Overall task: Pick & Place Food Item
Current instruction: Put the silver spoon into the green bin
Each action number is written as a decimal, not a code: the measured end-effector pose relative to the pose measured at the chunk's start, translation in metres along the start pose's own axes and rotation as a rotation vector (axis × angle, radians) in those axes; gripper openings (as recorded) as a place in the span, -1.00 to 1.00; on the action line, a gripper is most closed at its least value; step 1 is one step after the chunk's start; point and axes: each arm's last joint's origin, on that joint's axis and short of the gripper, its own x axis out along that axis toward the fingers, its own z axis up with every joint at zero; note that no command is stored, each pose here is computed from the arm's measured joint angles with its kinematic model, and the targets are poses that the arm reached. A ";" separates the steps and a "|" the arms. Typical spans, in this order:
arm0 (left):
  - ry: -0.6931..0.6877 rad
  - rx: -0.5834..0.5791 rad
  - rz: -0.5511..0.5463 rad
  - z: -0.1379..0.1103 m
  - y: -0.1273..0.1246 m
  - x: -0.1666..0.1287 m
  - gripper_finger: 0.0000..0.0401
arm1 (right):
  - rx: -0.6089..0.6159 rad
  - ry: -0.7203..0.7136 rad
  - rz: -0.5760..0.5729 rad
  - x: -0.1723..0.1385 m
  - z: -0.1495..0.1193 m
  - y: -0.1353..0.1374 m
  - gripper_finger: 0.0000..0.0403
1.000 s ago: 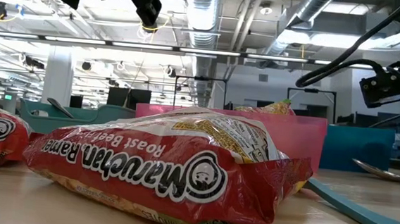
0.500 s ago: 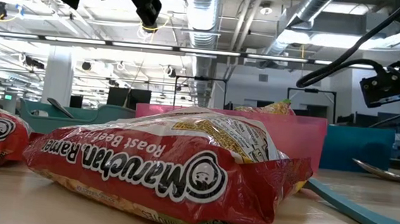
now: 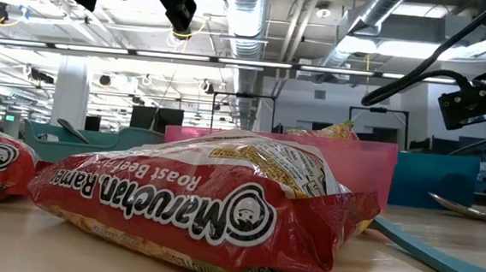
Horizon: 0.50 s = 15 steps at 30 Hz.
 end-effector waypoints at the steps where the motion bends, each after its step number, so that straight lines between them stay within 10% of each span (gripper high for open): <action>1: 0.000 0.000 0.000 0.000 0.000 0.000 -0.23 | 0.001 0.000 0.000 0.000 0.000 0.000 -0.96; 15: 0.000 0.000 0.000 0.000 0.000 0.000 -0.23 | 0.002 0.000 0.000 0.000 0.000 0.000 -0.98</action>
